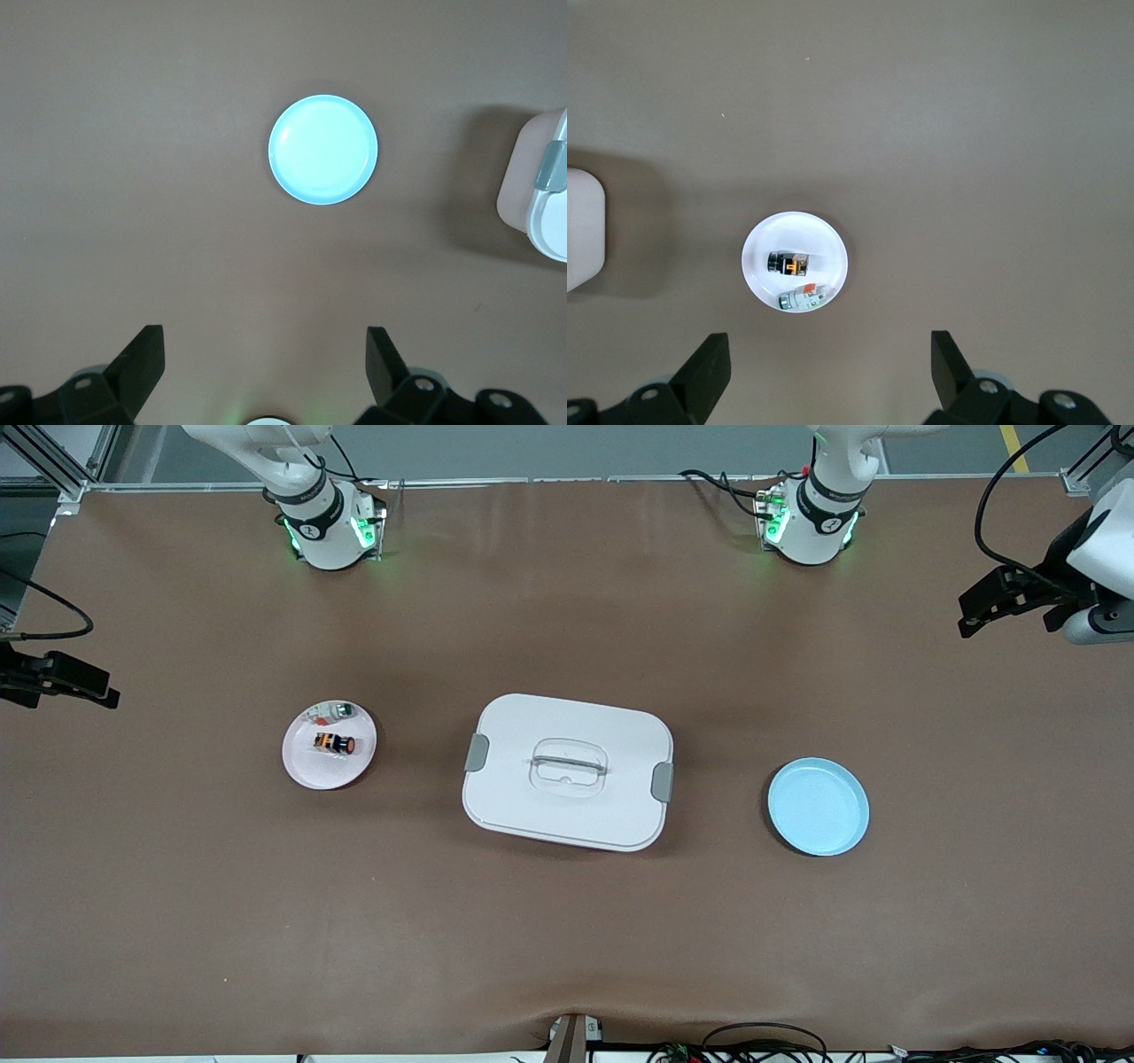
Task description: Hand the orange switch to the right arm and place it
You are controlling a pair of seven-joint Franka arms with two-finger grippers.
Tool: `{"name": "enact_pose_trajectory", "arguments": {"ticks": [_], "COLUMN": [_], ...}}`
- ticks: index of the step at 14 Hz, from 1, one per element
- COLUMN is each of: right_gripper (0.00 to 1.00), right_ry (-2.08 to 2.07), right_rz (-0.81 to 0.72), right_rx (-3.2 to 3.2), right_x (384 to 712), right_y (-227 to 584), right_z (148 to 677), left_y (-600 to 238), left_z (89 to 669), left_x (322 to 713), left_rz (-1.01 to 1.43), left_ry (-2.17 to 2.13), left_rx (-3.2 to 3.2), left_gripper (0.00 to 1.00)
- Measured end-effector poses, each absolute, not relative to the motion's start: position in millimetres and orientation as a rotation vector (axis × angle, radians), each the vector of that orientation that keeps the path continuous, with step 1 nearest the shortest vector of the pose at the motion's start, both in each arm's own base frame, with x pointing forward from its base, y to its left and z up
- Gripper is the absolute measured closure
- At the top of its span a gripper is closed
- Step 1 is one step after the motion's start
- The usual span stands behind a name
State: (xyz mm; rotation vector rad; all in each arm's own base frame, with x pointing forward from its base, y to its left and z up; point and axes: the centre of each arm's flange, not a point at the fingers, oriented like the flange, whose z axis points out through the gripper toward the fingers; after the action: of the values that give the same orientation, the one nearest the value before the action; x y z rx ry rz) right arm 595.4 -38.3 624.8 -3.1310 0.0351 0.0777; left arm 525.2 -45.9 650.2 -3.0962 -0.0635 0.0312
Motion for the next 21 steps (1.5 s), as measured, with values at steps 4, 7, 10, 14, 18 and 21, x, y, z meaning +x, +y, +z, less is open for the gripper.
{"name": "enact_pose_trajectory", "arguments": {"ticks": [4, 7, 10, 14, 18, 21], "right_gripper": [0.0, 0.0, 0.0, 0.0, 0.0, 0.0], "right_ry": [0.039, 0.031, 0.028, 0.02, 0.021, 0.021], "right_rz": [0.106, 0.097, 0.099, 0.09, 0.09, 0.099], "right_rx": [-3.106, -3.105, -3.104, -3.103, -3.101, -3.1], "right_x": [576.5, 569.1, 565.3, 559.4, 548.2, 546.1], "right_y": [-38.2, -35.2, -34.2, -30.9, -30.8, -30.5], "right_z": [645.2, 653.9, 654.6, 652.1, 652.2, 651.3], "left_y": [-45.3, -45.2, -45.1, -45.1, -45.1, -45.1], "left_z": [648.5, 648.5, 648.5, 648.4, 648.6, 649.1], "left_x": [525.2, 525.1, 525.1, 525.1, 525.0, 524.6], "left_rz": [0.037, 0.037, 0.037, 0.037, 0.037, 0.035], "left_ry": [-0.065, -0.065, -0.065, -0.064, -0.064, -0.064], "left_rx": [-3.096, -3.096, -3.096, -3.096, -3.096, -3.096], "left_gripper": [0.0, 0.0, 0.0, 0.0, 0.0, 0.0]}}
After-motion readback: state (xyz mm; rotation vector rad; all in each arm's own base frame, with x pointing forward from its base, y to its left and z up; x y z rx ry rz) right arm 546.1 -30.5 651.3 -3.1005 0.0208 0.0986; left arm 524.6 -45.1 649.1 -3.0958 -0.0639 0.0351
